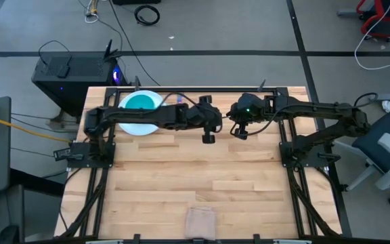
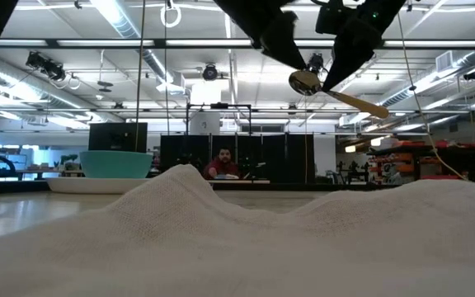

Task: Set table place
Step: Put the yellow spoon on the blue bowl

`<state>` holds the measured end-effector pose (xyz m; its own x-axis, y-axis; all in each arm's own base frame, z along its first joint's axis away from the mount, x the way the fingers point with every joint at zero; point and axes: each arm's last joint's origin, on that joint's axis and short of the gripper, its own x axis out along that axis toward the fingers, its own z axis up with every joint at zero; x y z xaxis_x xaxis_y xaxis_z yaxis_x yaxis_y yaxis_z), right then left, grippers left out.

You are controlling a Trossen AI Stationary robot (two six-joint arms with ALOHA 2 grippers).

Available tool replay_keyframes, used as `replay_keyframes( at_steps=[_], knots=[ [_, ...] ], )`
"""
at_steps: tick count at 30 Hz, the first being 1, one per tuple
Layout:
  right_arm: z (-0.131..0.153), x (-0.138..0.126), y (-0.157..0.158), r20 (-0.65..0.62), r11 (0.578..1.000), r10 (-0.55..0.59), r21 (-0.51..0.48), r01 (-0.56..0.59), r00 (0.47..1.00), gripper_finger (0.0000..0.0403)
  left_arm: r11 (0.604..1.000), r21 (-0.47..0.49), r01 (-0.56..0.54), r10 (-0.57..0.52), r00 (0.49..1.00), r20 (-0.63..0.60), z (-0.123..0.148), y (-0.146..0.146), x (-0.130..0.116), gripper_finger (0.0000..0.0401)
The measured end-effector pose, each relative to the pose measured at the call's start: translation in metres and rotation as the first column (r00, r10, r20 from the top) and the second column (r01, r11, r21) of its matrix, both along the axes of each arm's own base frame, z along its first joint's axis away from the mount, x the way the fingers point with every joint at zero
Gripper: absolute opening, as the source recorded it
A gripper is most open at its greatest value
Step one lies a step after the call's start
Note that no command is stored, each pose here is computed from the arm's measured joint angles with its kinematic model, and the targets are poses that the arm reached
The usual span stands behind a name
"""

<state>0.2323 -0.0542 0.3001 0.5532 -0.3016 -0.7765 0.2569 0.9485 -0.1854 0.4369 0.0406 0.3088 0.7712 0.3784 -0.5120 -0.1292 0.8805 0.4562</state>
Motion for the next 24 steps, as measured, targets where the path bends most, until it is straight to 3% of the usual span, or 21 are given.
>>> replay_keyframes(
  at_steps=[5,24],
  knots=[
    [0.000,0.000,0.000,0.000,1.000,0.000,0.000,0.000,1.000,0.0000,0.999,0.042,0.024,-0.025,0.999,0.023,-0.006,0.001,0.009,0.0118],
    [0.000,0.000,0.000,-0.001,1.000,0.002,-0.001,-0.002,1.000,0.0000,1.000,0.017,-0.013,0.014,1.000,-0.016,-0.026,0.013,0.016,0.0113]
  ],
)
